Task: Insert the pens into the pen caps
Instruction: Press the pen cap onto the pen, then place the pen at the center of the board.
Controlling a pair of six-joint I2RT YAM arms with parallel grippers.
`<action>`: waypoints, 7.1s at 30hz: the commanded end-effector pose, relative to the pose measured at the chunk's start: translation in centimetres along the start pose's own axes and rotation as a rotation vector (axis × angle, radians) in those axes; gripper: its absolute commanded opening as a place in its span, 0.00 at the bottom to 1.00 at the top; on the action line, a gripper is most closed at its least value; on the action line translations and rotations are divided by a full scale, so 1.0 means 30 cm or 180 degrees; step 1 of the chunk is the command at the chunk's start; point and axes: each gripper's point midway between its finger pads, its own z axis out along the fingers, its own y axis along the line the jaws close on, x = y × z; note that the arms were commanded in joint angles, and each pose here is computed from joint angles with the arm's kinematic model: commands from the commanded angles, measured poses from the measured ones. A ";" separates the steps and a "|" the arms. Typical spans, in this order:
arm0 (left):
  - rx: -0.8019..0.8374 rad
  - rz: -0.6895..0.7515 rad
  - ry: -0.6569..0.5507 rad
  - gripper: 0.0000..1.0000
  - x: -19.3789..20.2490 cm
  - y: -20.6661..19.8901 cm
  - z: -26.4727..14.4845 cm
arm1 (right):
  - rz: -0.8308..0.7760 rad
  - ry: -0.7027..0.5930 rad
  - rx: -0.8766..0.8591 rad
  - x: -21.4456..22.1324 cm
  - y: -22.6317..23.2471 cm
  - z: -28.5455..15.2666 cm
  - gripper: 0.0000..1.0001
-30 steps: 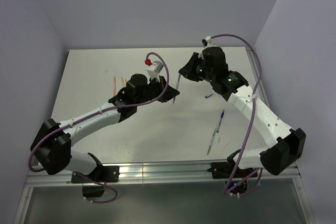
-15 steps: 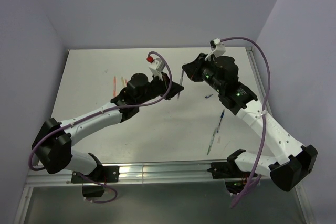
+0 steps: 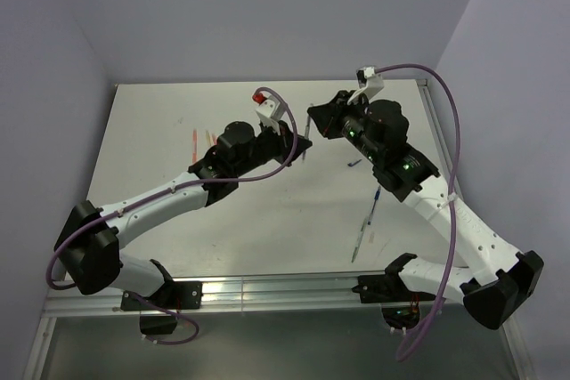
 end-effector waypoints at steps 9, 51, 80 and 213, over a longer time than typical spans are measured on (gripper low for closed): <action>-0.0794 0.0292 -0.0975 0.00 -0.340 0.112 -0.021 | -0.0082 0.0774 -0.0038 0.189 0.070 -0.065 0.00; 0.1280 -0.0098 0.0698 0.00 0.012 -0.192 -0.176 | -0.0154 0.0164 -0.0802 -0.118 0.159 -0.093 0.51; 0.1238 -0.0117 0.0530 0.00 -0.036 -0.180 -0.163 | -0.0326 0.0545 -0.0545 0.031 0.131 -0.038 0.38; -0.2625 -0.1440 0.1267 0.00 0.290 0.763 -0.117 | -0.0194 0.0155 0.1200 -0.042 -0.009 0.048 0.56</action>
